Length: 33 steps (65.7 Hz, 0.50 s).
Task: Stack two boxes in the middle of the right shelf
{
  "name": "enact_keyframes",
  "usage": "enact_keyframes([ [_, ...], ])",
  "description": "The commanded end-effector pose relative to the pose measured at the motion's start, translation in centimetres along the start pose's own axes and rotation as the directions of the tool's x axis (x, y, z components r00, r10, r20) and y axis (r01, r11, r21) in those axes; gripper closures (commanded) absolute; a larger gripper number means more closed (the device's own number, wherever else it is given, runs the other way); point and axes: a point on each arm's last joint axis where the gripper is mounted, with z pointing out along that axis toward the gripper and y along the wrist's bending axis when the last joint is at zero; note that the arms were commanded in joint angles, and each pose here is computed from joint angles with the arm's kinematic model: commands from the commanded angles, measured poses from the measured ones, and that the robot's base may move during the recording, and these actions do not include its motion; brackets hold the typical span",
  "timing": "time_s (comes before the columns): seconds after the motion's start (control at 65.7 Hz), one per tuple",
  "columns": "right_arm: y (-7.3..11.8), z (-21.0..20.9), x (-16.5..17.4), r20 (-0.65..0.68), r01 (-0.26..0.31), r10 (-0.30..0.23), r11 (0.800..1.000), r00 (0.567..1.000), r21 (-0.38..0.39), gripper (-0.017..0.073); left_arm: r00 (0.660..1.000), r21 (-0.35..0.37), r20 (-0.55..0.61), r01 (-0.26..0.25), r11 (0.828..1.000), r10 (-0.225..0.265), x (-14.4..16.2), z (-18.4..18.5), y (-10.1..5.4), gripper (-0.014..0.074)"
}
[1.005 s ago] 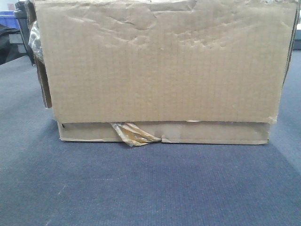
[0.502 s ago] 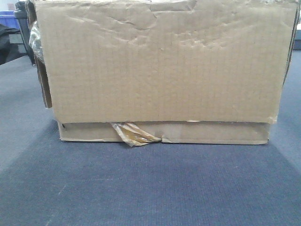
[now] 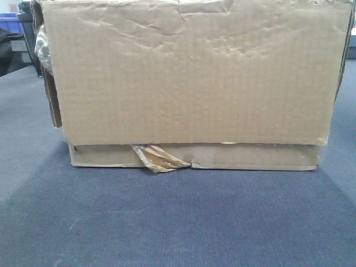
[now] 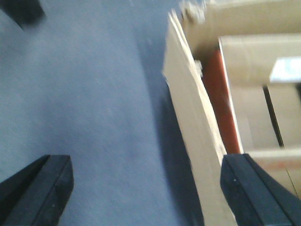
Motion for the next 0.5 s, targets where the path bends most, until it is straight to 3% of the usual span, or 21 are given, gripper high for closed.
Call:
enact_keyframes([
  [0.0,0.9,2.5,-0.5,-0.120,0.023,-0.029,0.998,0.992,-0.050,-0.0010,1.000,0.025,-0.030,0.001,1.000,0.000,0.7,0.6,-0.2,0.0065],
  [0.228,2.0,10.2,0.6,-0.308,0.028,-0.057,0.995,0.950,-0.097,-0.0010,0.989,0.079,-0.145,0.026,0.997,-0.014,2.5,3.5,-0.9,0.0065],
  [0.35,2.0,12.9,1.7,-0.386,0.020,-0.057,0.995,0.921,-0.099,-0.0010,0.983,0.109,-0.180,0.045,0.993,-0.025,2.8,4.7,-1.3,0.0065],
  [0.487,2.0,14.8,2.5,-0.431,0.015,-0.057,0.995,0.900,-0.099,-0.0010,0.977,0.132,-0.212,0.031,0.991,-0.003,3.0,6.1,-2.4,0.0065],
])
